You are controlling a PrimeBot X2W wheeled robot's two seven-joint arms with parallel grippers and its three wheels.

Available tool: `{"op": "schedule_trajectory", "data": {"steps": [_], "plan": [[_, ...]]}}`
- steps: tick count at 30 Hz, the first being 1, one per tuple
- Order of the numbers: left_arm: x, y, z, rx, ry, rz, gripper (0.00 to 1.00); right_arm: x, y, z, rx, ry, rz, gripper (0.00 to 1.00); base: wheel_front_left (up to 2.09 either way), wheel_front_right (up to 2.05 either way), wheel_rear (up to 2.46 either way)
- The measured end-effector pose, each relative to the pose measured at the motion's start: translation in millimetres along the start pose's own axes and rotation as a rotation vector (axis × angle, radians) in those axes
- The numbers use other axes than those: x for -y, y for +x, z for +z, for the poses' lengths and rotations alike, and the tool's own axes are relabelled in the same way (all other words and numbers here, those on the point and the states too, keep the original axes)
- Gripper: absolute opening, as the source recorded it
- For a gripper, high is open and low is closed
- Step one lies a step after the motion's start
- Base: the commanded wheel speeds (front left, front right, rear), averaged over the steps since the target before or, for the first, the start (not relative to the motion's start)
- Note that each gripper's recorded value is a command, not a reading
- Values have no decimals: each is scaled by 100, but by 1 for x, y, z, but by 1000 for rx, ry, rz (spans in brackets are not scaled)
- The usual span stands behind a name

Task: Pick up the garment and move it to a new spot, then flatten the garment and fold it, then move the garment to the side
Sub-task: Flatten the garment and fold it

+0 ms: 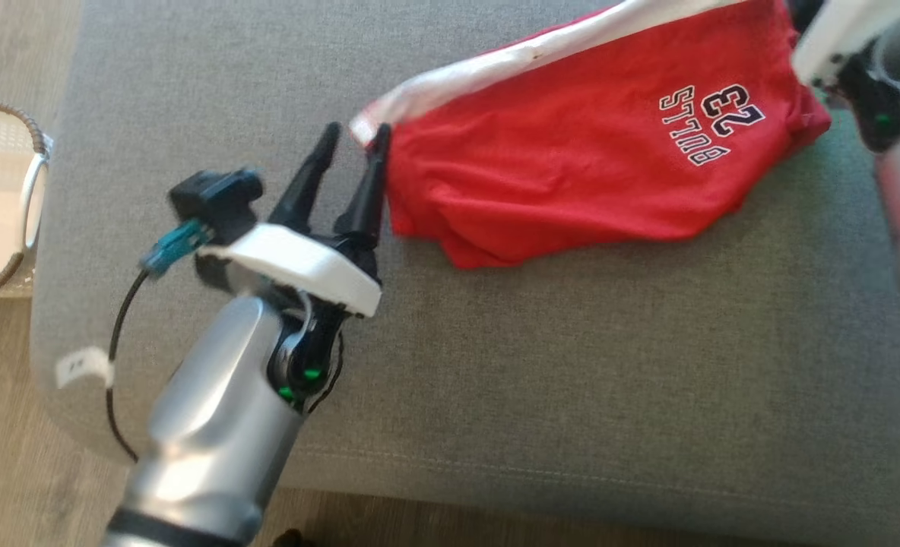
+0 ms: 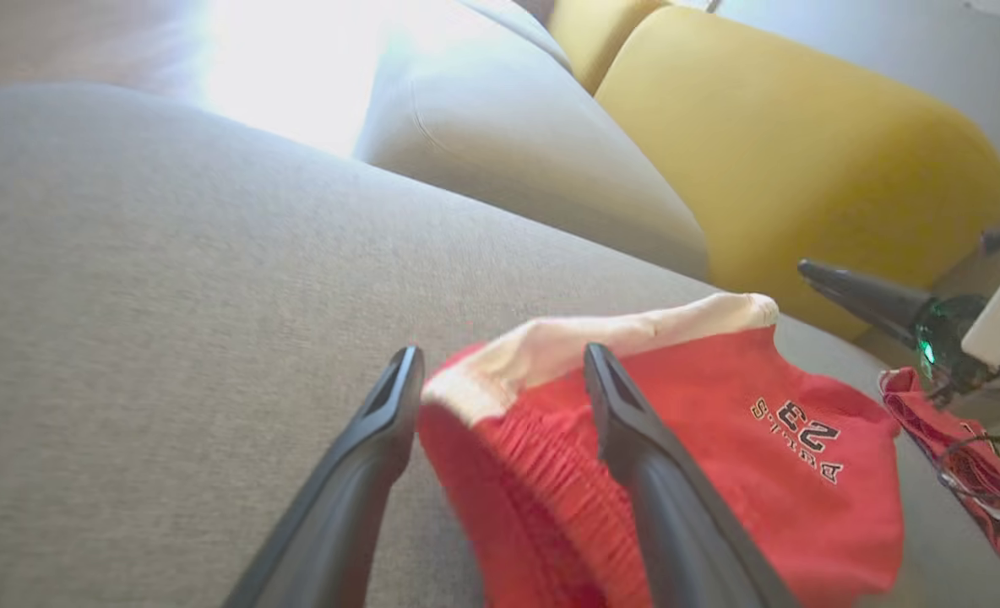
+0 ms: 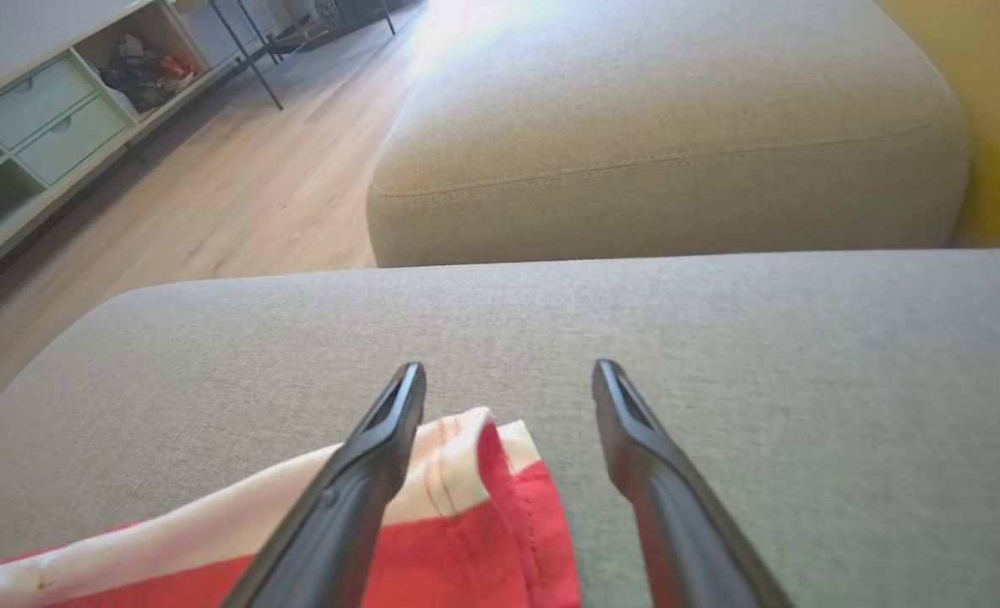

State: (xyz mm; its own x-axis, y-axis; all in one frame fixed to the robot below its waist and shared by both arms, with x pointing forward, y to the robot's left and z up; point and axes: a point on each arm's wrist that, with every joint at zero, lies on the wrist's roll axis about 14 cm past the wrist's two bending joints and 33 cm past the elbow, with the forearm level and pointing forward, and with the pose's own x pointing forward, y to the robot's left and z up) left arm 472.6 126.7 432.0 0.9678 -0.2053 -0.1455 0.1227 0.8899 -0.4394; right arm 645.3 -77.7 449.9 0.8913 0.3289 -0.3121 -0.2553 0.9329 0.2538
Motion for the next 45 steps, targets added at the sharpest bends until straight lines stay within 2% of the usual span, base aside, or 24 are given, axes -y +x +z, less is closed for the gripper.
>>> {"op": "schedule_trajectory", "data": {"steps": [4, 9, 13, 16, 19, 25, 29, 33, 34, 38, 42, 45], "plan": [[-7, -21, 17, 86, 55, 80, 100, 21, -11, -18, -53, 30, -34, 100, 0, 0, 0], [-8, -54, 14, 110, 137, 150, 100, 16, -16, -70, -199, 51, -15, 100, 0, 0, 0], [-4, -70, 34, 178, 262, 182, 100, 20, -11, -76, -230, 11, -11, 100, 0, 0, 0], [-4, -79, 43, 208, 313, 204, 100, 20, -9, -81, -247, 11, -15, 100, 0, 0, 0], [-7, -96, 44, 211, 372, 248, 100, 20, -6, -82, -268, 6, -22, 0, 0, 0, 0], [-12, -126, 32, 172, 399, 304, 100, 18, -18, -81, -286, 54, -45, 0, 0, 0, 0], [-9, -134, 36, 193, 398, 307, 100, 30, -42, -82, -271, 69, -81, 0, 0, 0, 0], [2, -133, 40, 215, 404, 264, 100, 70, -71, -66, -243, 44, -170, 0, 0, 0, 0], [9, -132, 43, 232, 405, 239, 100, 97, -87, -46, -204, 19, -228, 0, 0, 0, 0], [20, -136, 44, 246, 397, 206, 100, 131, -116, -9, -145, -53, -305, 0, 0, 0, 0], [26, -140, 37, 231, 386, 185, 100, 129, -125, 11, -111, -86, -307, 0, 0, 0, 0], [33, -139, 38, 240, 385, 163, 100, 105, -121, 25, -82, -83, -258, 0, 0, 0, 0]]}}
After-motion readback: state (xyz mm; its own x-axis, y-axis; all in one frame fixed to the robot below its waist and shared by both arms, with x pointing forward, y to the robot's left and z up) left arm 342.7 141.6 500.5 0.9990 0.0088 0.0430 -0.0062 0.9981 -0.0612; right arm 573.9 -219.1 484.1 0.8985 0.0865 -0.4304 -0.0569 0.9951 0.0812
